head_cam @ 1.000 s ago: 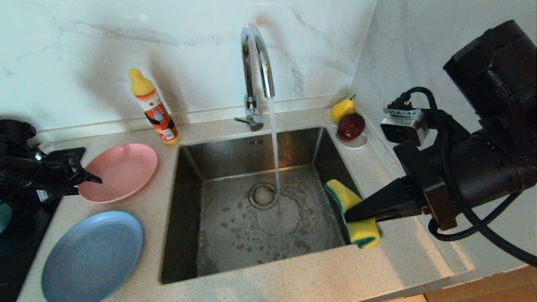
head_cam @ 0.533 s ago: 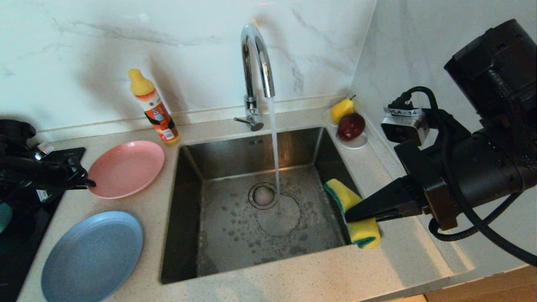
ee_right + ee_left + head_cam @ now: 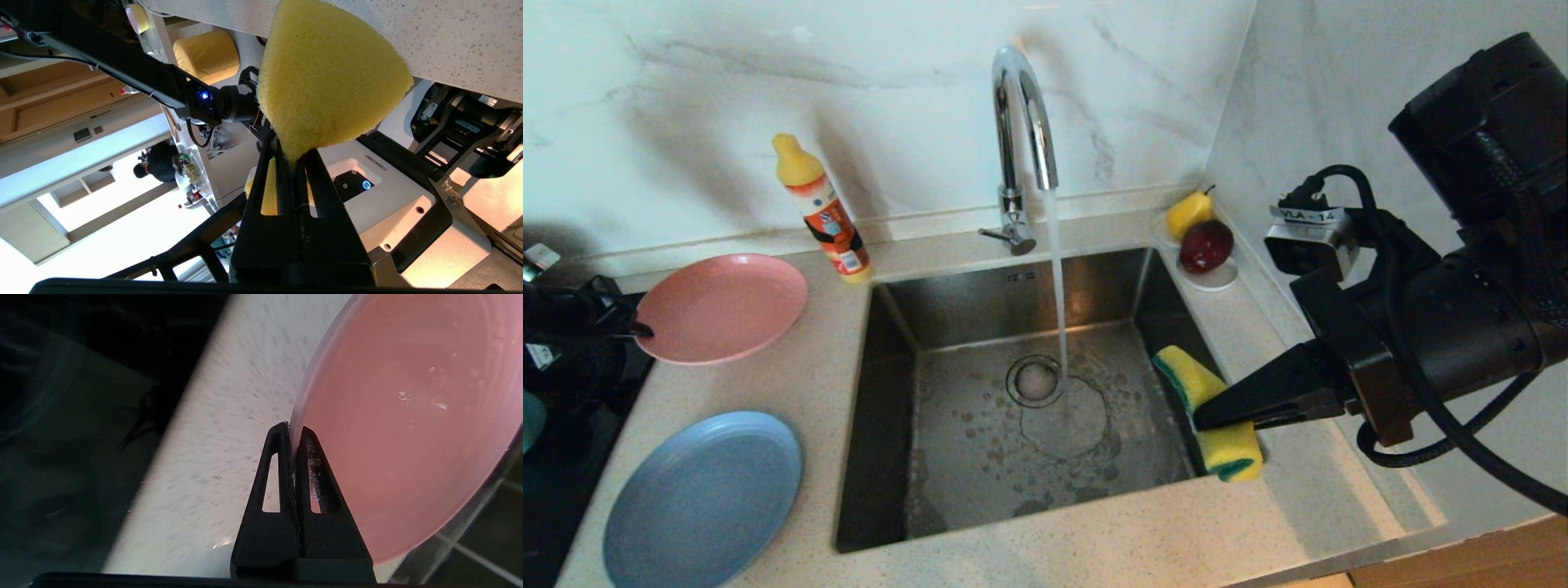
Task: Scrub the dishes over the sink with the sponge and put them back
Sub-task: Wash the plate
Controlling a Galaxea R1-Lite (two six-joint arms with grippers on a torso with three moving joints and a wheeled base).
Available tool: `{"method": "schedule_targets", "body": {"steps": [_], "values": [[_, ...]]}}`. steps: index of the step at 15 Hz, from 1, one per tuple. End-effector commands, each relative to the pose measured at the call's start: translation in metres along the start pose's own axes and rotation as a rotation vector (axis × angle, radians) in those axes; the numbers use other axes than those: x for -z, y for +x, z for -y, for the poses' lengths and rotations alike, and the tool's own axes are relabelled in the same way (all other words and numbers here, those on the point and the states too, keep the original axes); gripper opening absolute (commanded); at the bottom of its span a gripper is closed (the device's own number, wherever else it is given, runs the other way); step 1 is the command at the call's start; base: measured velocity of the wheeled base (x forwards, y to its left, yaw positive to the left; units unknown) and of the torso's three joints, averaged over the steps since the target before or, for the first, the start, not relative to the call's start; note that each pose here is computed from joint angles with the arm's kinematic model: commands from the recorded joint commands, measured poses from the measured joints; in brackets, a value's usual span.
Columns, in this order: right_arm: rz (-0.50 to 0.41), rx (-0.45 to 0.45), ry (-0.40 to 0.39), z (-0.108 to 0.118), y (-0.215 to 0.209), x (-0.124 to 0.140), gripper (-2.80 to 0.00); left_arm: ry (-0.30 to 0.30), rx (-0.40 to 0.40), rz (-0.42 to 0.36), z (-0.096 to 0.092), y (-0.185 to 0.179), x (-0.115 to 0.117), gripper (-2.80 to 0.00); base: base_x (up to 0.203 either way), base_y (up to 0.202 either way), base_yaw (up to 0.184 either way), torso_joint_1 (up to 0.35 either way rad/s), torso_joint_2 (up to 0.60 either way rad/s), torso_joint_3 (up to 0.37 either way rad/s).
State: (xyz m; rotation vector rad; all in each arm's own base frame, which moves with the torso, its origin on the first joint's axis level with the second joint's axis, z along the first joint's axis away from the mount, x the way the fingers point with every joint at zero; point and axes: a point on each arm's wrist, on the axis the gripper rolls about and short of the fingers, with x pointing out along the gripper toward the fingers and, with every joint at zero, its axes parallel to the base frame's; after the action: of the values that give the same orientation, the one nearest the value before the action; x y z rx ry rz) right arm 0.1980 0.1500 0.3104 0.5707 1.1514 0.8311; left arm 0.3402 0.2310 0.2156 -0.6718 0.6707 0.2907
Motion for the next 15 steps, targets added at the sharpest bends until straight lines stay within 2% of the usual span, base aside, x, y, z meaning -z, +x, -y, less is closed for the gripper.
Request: {"method": "schedule_targets", "body": {"steps": [1,3,6,11,15], "values": [[-0.005,0.001,0.008,0.000,0.002,-0.001,-2.80,-0.007,-0.003,0.069,-0.001,-0.032,-0.012,-2.80,0.000,0.000,0.000,0.000,0.00,0.000],[-0.007,0.002,0.008,0.000,0.002,-0.001,-2.80,-0.010,0.010,0.119,0.001,-0.056,-0.017,-2.80,0.000,0.000,0.000,0.000,0.00,0.000],[-0.008,0.002,0.009,0.000,0.002,-0.001,-2.80,-0.043,0.100,0.179,0.015,-0.095,-0.018,-2.80,0.000,0.000,0.000,0.000,0.00,0.000],[-0.009,0.003,0.010,0.001,0.000,0.002,-2.80,-0.034,0.174,0.277,0.044,-0.153,-0.011,-2.80,0.000,0.000,0.000,0.000,0.00,0.000],[-0.006,0.000,0.007,-0.001,-0.003,0.004,-2.80,-0.005,0.301,0.329,0.072,-0.207,0.006,-2.80,0.000,0.000,0.000,0.000,0.00,0.000]]}}
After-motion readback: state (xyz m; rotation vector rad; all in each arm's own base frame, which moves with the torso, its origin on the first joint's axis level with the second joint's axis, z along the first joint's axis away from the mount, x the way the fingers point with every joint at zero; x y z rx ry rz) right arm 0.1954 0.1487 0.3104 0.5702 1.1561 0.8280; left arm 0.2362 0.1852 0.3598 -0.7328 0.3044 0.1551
